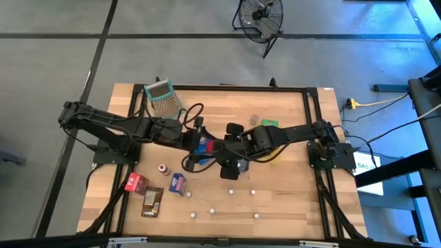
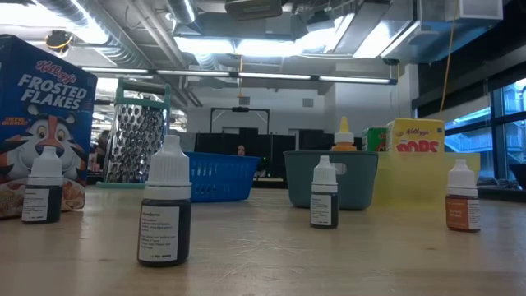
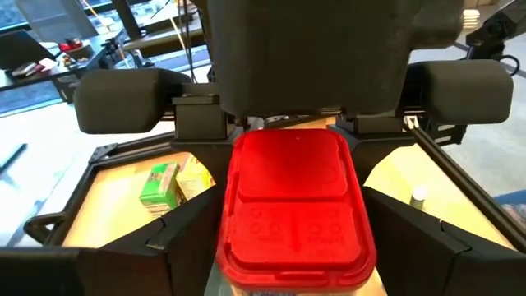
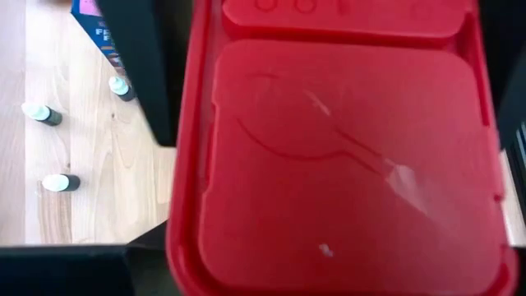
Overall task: Pick & Place Kitchen Items
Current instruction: Put the red seasoning can into the blue bin
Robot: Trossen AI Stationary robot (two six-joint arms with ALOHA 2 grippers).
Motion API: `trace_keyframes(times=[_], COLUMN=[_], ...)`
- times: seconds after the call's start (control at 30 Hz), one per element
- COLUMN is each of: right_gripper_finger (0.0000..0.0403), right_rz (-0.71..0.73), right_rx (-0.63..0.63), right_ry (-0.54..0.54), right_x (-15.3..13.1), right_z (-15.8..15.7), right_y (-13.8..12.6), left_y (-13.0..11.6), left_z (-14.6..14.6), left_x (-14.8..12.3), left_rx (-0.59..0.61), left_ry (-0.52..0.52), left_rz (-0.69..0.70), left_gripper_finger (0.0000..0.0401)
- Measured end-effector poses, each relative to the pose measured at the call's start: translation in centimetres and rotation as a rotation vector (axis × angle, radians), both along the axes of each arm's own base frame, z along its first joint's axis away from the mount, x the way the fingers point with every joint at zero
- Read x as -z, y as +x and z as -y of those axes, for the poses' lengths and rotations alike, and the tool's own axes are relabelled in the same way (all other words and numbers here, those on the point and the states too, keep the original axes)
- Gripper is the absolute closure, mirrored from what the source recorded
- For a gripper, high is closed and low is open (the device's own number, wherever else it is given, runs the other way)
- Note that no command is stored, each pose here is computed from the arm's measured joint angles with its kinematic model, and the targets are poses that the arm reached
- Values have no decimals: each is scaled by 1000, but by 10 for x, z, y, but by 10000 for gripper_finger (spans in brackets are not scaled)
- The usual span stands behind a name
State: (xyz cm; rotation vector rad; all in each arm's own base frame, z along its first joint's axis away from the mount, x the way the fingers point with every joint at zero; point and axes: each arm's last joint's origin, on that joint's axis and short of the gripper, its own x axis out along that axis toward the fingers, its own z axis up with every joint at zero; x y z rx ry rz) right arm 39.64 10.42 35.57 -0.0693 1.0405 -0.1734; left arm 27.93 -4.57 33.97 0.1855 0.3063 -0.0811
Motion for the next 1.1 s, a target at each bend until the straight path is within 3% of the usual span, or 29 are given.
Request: trace_keyframes(times=[0.3, 0.57, 0.9, 1.1], right_gripper_finger=[206, 200, 127, 98], right_rz=[-2, -3, -35, -179], right_rx=[-1, -3, 37, 89], right_ry=[6, 5, -35, -85], right_x=[0, 0, 2, 6], right_z=[1, 1, 3, 8], right_y=[0, 0, -4, -19], left_y=[0, 0, 0, -1], left_z=[-1, -1, 0, -2], left_x=[0, 0, 0, 4], left_rx=[-21, -20, -26, -76], left_ry=[10, 11, 12, 23], left_rz=[0, 0, 1, -36], left_gripper_finger=[179, 181, 179, 179])
